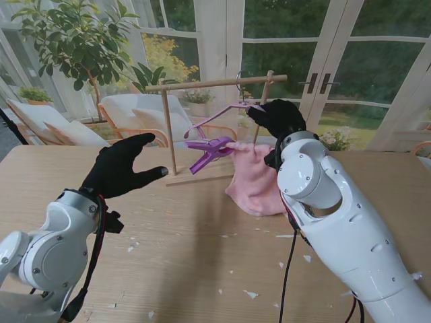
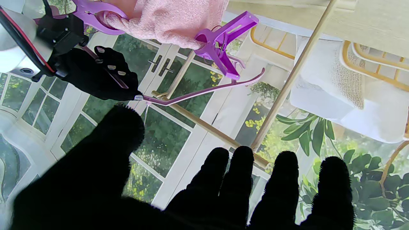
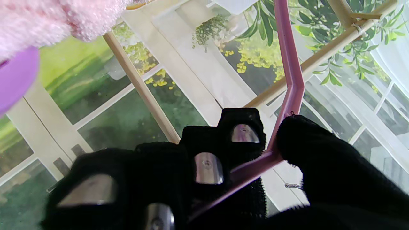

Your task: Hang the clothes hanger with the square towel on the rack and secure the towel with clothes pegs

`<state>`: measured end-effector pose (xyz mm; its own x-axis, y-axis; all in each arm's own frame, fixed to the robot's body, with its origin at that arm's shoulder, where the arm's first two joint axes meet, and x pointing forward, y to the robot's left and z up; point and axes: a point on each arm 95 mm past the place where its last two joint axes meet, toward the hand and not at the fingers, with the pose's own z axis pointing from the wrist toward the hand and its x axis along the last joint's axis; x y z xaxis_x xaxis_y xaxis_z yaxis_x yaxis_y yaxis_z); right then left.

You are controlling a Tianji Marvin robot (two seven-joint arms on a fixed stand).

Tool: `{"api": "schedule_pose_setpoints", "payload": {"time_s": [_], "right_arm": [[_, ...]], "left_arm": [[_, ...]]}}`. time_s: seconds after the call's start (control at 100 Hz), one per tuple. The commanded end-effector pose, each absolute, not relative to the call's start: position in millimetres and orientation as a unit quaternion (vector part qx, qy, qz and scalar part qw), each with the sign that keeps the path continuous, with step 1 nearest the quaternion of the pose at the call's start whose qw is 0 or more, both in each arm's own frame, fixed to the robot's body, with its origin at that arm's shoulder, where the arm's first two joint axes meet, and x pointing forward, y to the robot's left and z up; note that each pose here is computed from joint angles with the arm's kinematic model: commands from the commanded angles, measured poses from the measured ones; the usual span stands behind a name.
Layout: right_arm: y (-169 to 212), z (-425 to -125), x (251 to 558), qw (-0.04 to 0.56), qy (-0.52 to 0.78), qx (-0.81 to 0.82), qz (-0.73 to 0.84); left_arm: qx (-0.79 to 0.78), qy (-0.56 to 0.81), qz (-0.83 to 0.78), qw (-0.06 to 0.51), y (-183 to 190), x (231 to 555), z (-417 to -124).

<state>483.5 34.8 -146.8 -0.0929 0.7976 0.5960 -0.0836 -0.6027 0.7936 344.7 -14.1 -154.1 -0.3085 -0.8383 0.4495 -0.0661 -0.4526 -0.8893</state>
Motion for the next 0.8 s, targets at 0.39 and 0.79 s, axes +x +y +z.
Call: {"api": "schedule_pose_setpoints", "payload": {"time_s": [0.39,0.79], "right_arm": [[38.8,-148.3,525.6,0.298,0.306,0.607,0.670],[47.7,-161.2,552.2,0.269,0.299,0.627,0.668]], "left_arm": [[-0.532,0.439,-0.681,0.248,-16.8,344.3,-162.2],[-0.536,0.433,-0.684,0.240,-17.9,339.1,-172.9]]}}
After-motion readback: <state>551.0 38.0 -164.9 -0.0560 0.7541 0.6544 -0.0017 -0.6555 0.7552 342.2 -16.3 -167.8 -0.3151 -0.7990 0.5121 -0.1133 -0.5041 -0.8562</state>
